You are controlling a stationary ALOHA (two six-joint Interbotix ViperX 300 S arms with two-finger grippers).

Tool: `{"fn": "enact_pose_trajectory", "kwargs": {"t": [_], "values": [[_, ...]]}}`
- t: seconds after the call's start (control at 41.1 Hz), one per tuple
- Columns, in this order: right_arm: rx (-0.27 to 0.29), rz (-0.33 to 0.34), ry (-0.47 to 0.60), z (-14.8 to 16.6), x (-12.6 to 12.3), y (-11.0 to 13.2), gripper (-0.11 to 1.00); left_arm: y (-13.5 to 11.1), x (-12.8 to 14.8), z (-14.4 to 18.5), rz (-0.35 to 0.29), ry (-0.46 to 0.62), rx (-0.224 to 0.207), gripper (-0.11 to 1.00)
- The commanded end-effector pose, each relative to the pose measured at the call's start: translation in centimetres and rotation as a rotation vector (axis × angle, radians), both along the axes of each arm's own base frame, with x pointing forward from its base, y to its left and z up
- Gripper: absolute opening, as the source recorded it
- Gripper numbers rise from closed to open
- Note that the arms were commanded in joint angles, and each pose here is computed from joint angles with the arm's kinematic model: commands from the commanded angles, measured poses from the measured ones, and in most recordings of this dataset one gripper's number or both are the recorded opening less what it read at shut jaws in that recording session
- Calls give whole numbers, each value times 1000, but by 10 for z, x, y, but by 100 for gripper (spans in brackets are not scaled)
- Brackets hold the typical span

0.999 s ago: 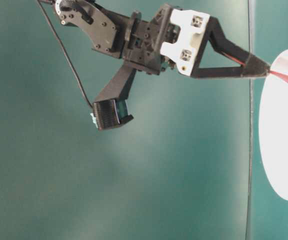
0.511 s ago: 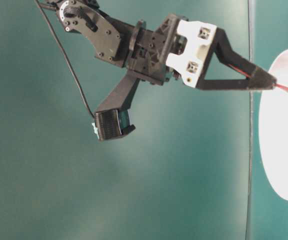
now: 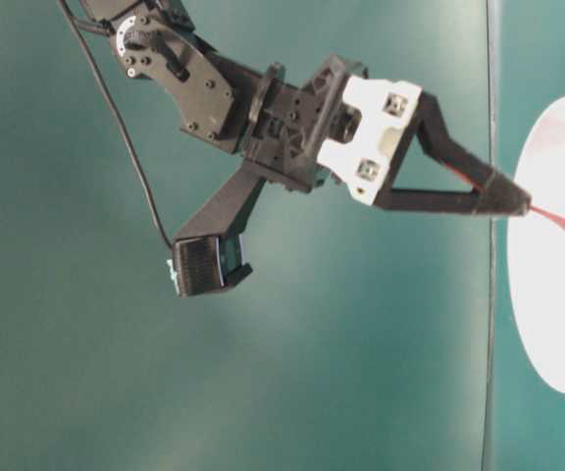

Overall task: Grip the spoon and scoop the red block from the bowl with right arm.
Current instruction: 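Lower the spoon bowl into the white bowl beside the red cube, then push the spoon under the red cube to scoop it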

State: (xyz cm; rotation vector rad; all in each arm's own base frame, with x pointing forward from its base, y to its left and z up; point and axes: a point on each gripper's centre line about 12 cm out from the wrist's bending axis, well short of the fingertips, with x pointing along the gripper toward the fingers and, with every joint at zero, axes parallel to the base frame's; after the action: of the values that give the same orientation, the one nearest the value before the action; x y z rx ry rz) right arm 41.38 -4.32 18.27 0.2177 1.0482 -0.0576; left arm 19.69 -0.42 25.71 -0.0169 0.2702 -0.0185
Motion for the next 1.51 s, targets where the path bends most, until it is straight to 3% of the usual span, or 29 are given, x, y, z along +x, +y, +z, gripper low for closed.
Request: {"fn": "enact_pose_trajectory", "kwargs": {"t": [0.0, 0.901, 1.486], "values": [[-8, -6, -65, 17, 9, -1, 25, 0, 4, 11, -2, -29, 2, 1], [-10, -17, -92, 20, 5, -1, 25, 0, 4, 11, -2, -29, 1, 1], [-56, -34, -273, 22, -17, 10, 25, 0, 4, 11, -2, -31, 1, 1]]}}
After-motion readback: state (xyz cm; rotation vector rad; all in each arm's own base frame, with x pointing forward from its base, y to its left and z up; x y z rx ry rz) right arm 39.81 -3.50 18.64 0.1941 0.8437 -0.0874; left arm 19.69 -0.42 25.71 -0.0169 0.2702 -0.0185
